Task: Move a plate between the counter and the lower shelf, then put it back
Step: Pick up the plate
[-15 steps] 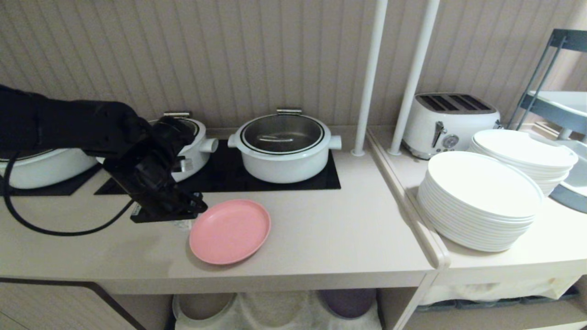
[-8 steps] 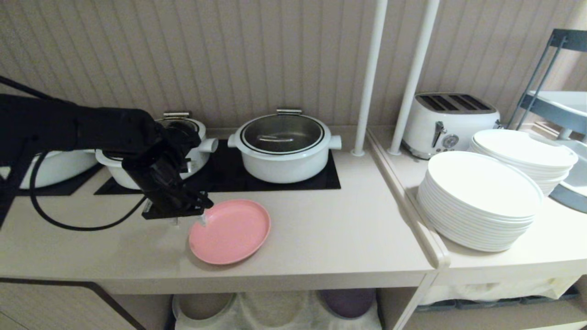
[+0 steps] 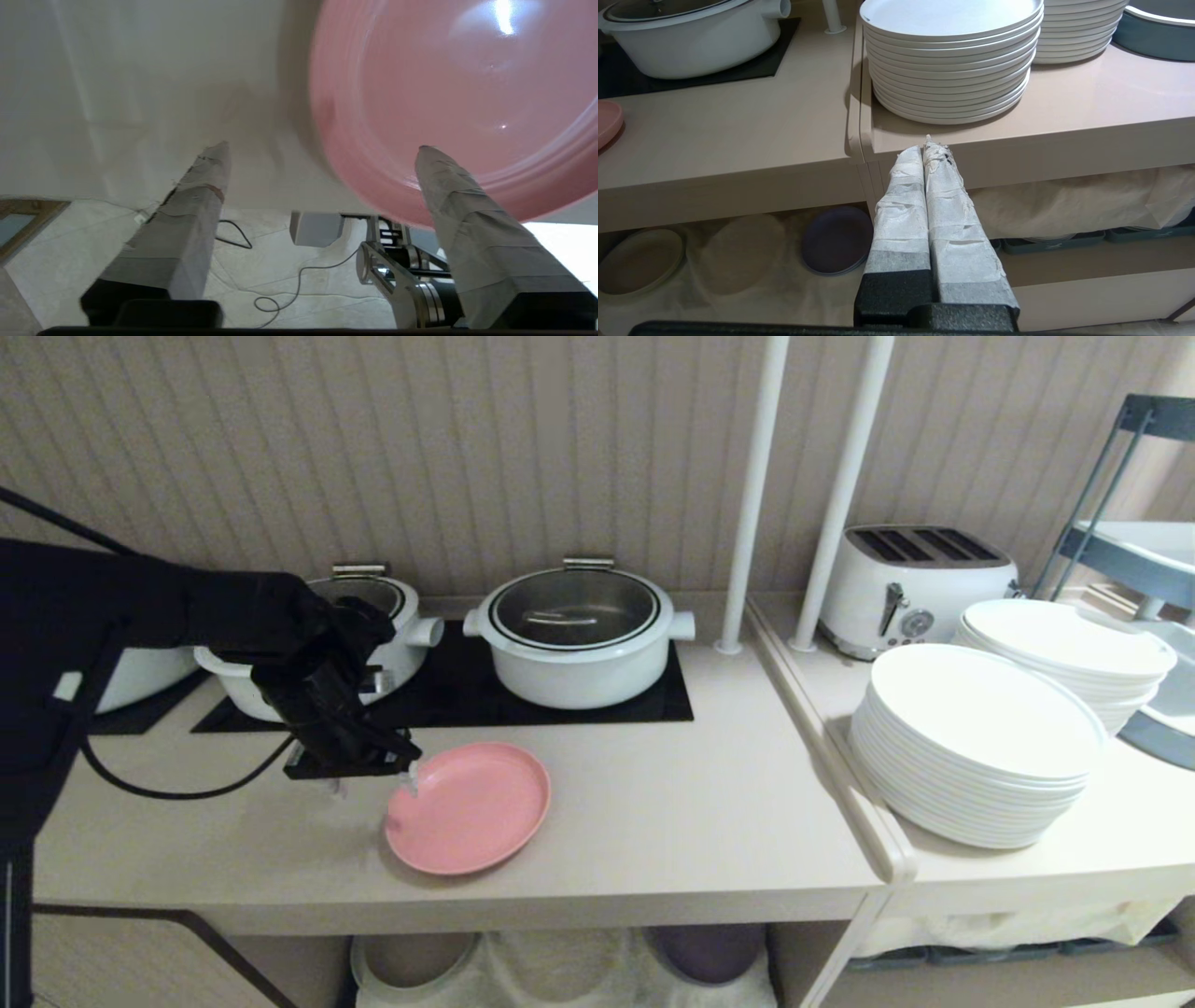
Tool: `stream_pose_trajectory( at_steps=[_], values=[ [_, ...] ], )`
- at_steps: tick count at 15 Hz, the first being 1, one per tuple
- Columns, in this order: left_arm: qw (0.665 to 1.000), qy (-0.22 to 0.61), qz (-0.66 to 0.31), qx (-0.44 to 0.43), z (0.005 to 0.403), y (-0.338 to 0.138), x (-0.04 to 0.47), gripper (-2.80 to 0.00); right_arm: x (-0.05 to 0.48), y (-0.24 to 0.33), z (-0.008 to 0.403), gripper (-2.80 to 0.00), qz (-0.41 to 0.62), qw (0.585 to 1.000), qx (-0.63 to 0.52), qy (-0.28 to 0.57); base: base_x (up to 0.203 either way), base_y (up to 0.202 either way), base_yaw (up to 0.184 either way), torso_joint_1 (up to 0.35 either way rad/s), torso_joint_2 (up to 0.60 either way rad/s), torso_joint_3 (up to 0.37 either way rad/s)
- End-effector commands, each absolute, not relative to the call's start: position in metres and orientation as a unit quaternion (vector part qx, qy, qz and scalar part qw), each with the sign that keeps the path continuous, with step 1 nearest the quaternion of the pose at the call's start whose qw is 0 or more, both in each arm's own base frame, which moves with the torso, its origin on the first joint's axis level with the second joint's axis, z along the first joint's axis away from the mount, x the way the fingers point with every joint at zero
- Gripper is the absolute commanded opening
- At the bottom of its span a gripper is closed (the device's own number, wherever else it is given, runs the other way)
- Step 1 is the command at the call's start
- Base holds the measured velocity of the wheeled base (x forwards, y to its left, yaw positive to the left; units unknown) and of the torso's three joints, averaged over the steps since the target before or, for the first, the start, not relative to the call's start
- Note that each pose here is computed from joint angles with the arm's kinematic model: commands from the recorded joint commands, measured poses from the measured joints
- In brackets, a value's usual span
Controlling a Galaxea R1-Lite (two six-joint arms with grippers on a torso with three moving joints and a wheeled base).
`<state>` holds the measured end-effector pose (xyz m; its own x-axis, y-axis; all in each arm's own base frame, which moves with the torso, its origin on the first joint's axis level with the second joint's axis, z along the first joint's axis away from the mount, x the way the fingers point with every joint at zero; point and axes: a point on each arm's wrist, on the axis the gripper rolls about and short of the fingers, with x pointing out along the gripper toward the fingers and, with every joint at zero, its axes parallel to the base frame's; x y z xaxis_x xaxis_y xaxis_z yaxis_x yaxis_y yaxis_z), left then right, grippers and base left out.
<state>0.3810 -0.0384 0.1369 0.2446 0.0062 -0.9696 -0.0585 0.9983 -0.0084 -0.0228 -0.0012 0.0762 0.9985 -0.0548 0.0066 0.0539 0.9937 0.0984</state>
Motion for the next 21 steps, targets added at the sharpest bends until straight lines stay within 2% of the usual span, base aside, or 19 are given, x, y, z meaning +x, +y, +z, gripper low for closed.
stream_pose_trajectory(
  at_steps=[1,10,15,21],
  values=[
    [0.781,0.623,0.023,-0.022,0.127,-0.038,0.386,0.0,-0.023,-0.001,0.076,-2.8,-0.027,0.998,0.05,-0.004,0.0,0.0,0.0,0.0,0.0,0.0],
    [0.779,0.626,0.015,-0.014,0.093,-0.051,0.403,0.0,-0.023,-0.001,0.076,-2.8,-0.027,0.998,0.049,-0.004,0.0,0.0,0.0,0.0,0.0,0.0],
    [0.772,0.636,0.017,-0.013,0.083,-0.051,0.406,0.0,-0.023,-0.001,0.076,-2.8,-0.027,0.998,0.05,-0.004,0.0,0.0,0.0,0.0,0.0,0.0],
    [0.777,0.629,0.016,-0.016,0.078,-0.051,0.41,0.0,-0.023,-0.001,0.076,-2.8,-0.027,0.998,0.05,-0.004,0.0,0.0,0.0,0.0,0.0,0.0]
  ],
)
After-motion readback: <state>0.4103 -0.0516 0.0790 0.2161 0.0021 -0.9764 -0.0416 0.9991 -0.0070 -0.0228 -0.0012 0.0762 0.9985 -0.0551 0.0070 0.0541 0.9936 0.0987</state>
